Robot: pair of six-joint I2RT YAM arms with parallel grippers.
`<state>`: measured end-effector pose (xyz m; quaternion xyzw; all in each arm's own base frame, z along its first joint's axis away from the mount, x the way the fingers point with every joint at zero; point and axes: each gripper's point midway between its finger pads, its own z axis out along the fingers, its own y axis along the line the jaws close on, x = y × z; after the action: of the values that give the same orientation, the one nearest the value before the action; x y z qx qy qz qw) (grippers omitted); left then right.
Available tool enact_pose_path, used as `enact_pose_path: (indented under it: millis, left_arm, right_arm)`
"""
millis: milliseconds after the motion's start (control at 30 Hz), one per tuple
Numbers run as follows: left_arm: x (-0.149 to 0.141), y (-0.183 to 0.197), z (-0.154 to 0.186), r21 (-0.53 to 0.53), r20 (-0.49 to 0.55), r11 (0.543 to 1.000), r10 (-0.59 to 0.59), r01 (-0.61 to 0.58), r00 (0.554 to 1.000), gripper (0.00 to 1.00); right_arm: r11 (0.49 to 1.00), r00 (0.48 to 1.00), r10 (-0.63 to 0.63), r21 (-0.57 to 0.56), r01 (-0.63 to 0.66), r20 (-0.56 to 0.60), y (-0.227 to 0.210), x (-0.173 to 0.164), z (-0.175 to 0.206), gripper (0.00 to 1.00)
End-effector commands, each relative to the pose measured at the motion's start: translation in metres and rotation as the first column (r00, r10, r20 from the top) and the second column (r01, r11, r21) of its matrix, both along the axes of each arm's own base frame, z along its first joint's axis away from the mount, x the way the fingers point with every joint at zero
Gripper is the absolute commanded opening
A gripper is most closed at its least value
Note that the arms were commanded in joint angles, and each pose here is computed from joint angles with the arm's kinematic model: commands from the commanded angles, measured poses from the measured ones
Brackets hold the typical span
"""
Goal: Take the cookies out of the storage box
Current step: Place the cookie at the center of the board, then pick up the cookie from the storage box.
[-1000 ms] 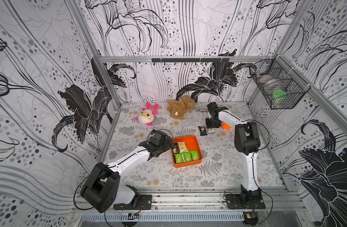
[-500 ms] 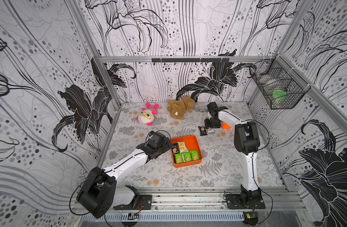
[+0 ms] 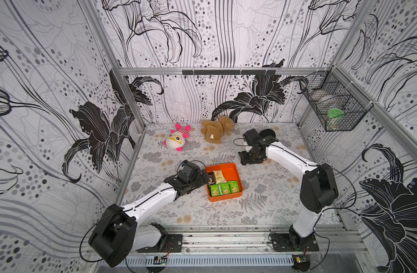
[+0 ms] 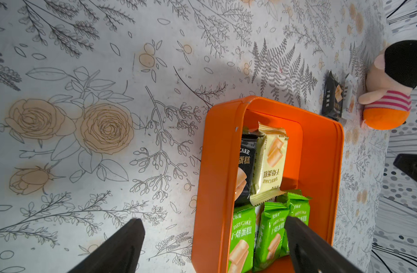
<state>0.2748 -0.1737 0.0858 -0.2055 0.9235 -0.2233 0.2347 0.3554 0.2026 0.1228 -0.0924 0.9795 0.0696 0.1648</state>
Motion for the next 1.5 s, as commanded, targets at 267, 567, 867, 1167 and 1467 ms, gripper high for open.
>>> enact_pose_path:
  millis: [267, 567, 867, 1167, 1467]
  left_arm:
    - [-0.020, 0.005, 0.004, -0.039, 0.058, 0.999, 0.005, -0.003, 0.998, 0.97]
    - [-0.035, 0.017, -0.005, -0.042, 0.046, 0.999, 0.032, -0.030, 0.998, 0.97]
    - [-0.041, 0.021, -0.007, -0.039, 0.042, 0.999, 0.037, -0.035, 0.998, 0.97]
    - [-0.039, 0.021, -0.005, -0.012, 0.038, 0.999, 0.031, -0.031, 0.999, 0.97]
    - [-0.040, 0.025, -0.007, -0.010, 0.037, 0.999, 0.048, -0.048, 0.998, 0.97]
  right_arm:
    - [1.000, 0.993, 0.025, 0.009, -0.025, -0.116, 0.056, -0.087, -0.014, 0.62]
    - [0.998, 0.989, -0.029, -0.063, 0.020, -0.145, 0.057, -0.103, -0.035, 0.62]
    - [0.988, 0.985, -0.089, -0.138, 0.068, -0.149, 0.050, -0.099, -0.049, 0.57]
    - [0.988, 0.982, -0.083, -0.141, 0.059, -0.169, 0.053, -0.100, -0.065, 0.58]
    - [0.979, 0.980, -0.084, -0.197, 0.048, -0.180, 0.050, -0.097, -0.078, 0.58]
